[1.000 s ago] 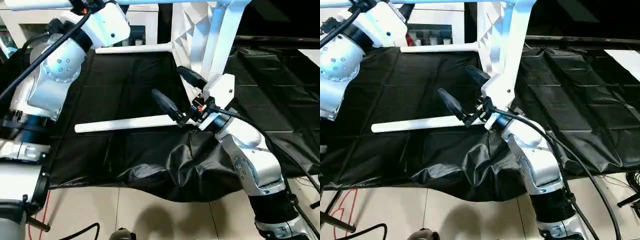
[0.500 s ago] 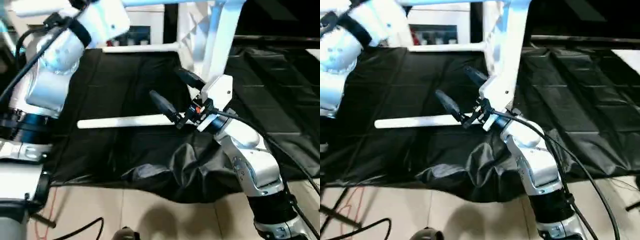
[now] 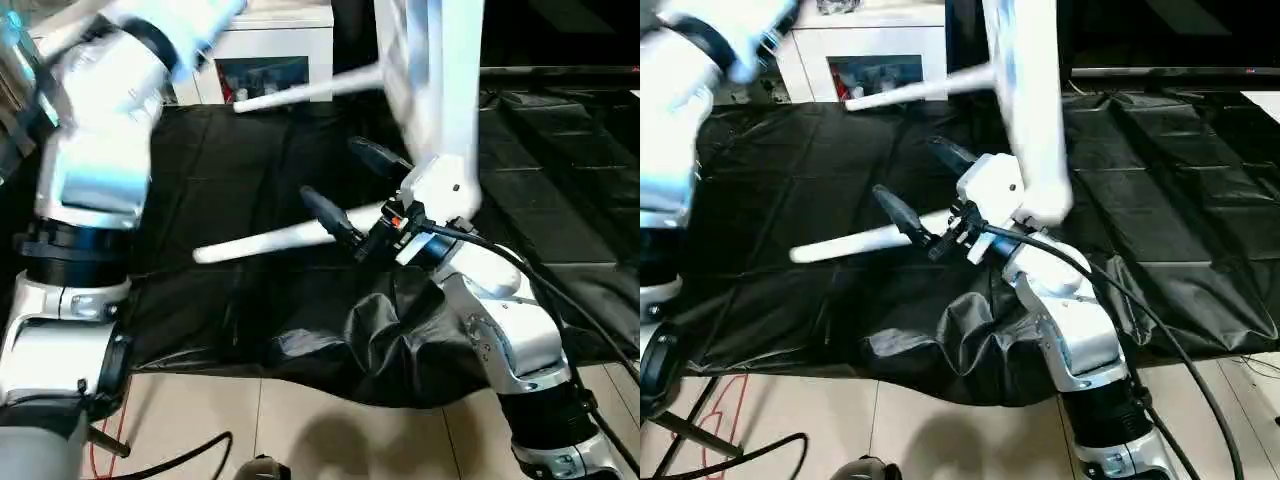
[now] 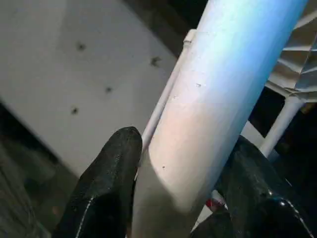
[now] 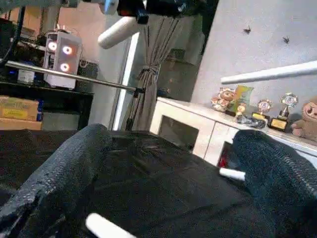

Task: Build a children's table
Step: Flip table

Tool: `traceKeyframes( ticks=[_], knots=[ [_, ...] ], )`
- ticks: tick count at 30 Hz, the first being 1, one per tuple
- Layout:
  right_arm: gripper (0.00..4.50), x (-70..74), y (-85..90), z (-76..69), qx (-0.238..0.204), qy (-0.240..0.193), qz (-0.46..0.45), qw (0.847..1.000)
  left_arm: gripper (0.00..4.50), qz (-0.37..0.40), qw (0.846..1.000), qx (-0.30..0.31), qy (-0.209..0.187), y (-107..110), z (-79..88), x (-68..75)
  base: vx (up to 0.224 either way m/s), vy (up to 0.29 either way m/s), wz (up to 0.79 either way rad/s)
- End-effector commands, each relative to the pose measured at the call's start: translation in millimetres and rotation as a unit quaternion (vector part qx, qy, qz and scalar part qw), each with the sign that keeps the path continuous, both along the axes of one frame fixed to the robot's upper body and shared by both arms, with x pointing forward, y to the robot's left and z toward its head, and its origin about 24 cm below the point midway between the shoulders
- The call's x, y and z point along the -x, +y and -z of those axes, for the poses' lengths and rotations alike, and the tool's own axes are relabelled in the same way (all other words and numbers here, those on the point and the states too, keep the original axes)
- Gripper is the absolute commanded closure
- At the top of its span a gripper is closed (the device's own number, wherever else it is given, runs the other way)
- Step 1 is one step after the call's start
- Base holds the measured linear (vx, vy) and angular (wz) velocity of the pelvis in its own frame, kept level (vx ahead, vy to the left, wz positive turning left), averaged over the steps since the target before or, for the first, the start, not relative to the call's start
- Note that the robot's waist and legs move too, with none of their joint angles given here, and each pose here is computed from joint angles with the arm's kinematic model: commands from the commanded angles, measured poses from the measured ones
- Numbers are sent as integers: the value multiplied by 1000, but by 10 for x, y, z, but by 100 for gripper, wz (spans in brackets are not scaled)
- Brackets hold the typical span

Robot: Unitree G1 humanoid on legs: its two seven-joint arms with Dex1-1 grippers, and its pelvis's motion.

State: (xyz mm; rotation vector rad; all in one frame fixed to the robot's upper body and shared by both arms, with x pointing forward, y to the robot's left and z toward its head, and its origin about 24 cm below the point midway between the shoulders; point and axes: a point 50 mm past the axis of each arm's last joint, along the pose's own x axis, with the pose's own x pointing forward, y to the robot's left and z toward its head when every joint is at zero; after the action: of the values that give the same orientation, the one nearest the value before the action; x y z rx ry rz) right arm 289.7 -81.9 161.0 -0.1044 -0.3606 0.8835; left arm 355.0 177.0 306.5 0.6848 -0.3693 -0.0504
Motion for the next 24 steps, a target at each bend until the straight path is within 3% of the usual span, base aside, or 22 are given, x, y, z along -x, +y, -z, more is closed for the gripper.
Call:
traceKeyframes(
  ticks=[1,2,5,6,12,16,21,24],
  knots=[
    [0,-15,-48,77,2,18,12,1000,225,-3,993,110,31,158,123,-48,0,0,0],
    [0,-22,-58,104,3,26,18,999,225,2,994,108,26,154,117,-38,0,0,0],
    [0,-80,-182,273,-51,80,76,993,225,9,995,98,6,155,133,11,0,0,0],
    [0,-70,-237,383,-68,107,89,988,225,4,994,111,9,174,164,31,0,0,0],
    [0,36,-359,713,-104,195,99,970,225,-7,992,122,19,219,224,78,0,0,0],
    [0,37,-384,774,-113,215,106,964,225,-7,992,124,17,219,226,84,0,0,0],
    [0,-202,-514,921,-136,278,206,929,225,-5,992,125,19,207,232,98,0,0,0],
    [0,-419,-538,838,-221,282,208,910,225,-3,992,121,24,201,246,90,0,0,0]
  ],
)
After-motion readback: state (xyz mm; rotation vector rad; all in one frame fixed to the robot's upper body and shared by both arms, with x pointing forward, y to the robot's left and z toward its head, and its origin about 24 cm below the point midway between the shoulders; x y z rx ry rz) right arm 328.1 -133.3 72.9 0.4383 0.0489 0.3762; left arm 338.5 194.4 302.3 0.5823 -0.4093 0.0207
